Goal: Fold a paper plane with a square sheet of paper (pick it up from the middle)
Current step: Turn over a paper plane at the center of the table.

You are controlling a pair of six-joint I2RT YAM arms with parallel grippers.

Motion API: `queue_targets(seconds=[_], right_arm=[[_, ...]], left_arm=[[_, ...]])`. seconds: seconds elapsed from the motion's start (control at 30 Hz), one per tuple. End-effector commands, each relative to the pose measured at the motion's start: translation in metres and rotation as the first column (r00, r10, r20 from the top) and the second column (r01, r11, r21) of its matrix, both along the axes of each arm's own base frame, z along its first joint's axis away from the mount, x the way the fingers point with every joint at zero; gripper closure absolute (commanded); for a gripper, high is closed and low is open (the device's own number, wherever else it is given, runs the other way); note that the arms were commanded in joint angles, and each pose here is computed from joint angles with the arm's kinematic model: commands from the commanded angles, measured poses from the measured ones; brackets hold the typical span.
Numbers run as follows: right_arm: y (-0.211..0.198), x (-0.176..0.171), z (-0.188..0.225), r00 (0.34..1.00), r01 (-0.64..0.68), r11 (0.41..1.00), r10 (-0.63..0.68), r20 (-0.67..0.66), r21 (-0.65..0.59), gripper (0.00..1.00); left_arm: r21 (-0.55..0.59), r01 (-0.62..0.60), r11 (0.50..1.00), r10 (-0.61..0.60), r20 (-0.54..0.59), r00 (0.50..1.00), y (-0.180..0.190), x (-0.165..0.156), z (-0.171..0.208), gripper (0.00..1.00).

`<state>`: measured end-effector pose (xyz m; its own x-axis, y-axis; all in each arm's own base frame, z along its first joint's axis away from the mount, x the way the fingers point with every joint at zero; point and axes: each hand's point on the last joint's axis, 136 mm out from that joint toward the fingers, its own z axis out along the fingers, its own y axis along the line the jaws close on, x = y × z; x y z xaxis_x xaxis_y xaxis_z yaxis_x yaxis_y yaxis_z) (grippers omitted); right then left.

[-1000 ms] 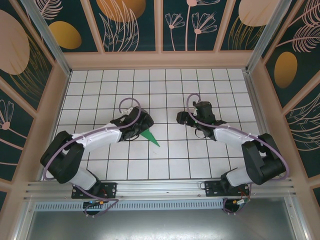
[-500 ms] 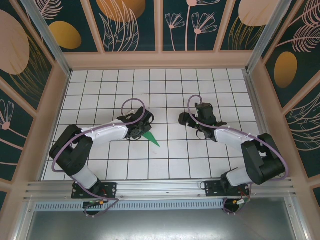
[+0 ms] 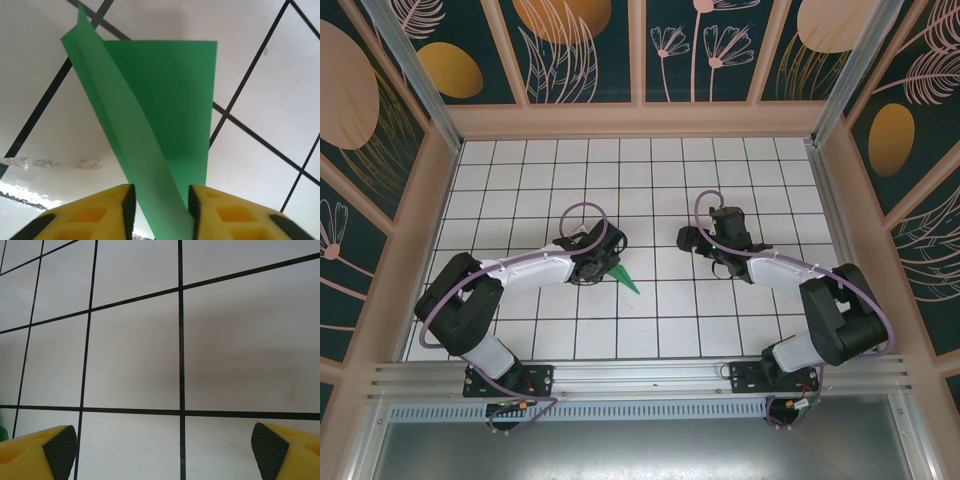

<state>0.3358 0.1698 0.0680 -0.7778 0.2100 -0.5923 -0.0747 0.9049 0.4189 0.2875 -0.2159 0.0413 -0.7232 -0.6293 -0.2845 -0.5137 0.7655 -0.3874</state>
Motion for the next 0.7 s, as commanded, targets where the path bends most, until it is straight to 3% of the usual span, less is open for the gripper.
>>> queue_targets(seconds=[0.0,0.37,0.67], right_arm=[[0.001,0.005,0.002,1.0,0.006,1.0,-0.006,0.006,0.013,0.08],[0.001,0.006,-0.002,1.0,0.01,1.0,-0.01,-0.008,0.002,0.09],[-0.014,0.007,0.002,0.997,0.076,0.997,-0.076,0.018,-0.001,0.1]], left_arm=[[-0.047,-0.026,0.999,0.026,0.008,1.0,-0.003,-0.004,0.003,0.67],[-0.048,-0.003,0.999,0.008,0.099,0.995,-0.005,0.006,0.032,0.99],[-0.185,0.211,0.96,-0.141,0.334,0.932,-0.045,0.025,0.106,1.0]])
